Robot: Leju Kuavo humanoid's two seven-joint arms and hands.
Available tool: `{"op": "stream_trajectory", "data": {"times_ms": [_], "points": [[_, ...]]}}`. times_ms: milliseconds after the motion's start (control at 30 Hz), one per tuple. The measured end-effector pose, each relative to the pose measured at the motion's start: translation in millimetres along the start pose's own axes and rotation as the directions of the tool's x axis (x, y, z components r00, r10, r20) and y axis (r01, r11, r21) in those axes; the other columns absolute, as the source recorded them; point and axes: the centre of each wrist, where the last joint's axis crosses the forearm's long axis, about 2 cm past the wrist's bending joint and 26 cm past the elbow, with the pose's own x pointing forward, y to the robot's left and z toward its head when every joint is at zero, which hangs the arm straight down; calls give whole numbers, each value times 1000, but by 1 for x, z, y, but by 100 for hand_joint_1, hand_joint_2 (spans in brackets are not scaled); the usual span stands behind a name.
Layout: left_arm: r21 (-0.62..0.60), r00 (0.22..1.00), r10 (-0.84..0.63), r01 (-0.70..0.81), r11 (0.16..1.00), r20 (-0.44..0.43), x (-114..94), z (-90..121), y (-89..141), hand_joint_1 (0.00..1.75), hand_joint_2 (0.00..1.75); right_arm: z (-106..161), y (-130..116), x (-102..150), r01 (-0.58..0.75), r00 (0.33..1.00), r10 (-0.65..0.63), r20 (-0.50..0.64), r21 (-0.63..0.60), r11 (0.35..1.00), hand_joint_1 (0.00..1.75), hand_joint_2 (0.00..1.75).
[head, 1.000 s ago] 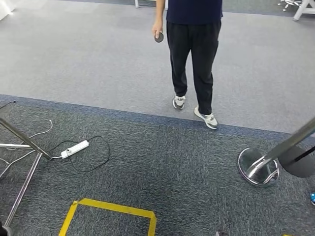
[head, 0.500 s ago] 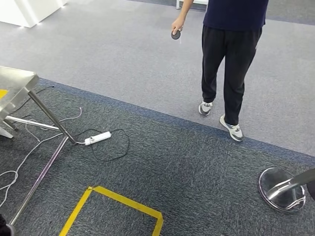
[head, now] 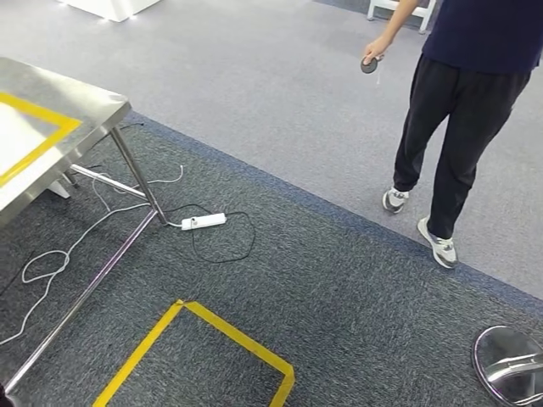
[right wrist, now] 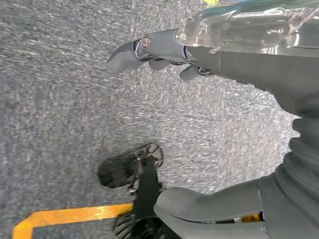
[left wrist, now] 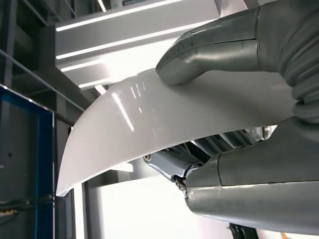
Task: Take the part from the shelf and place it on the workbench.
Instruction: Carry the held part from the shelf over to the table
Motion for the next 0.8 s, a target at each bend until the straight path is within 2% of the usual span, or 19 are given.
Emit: {"op": "stream_trajectory", "data": {"times_ms": [800], "points": [[-1,1000,-10,10,1000,-4,-1,1,3,175,175,0,-4,-2,26,1000,-26,-10,-1,1000,0,175]]}}
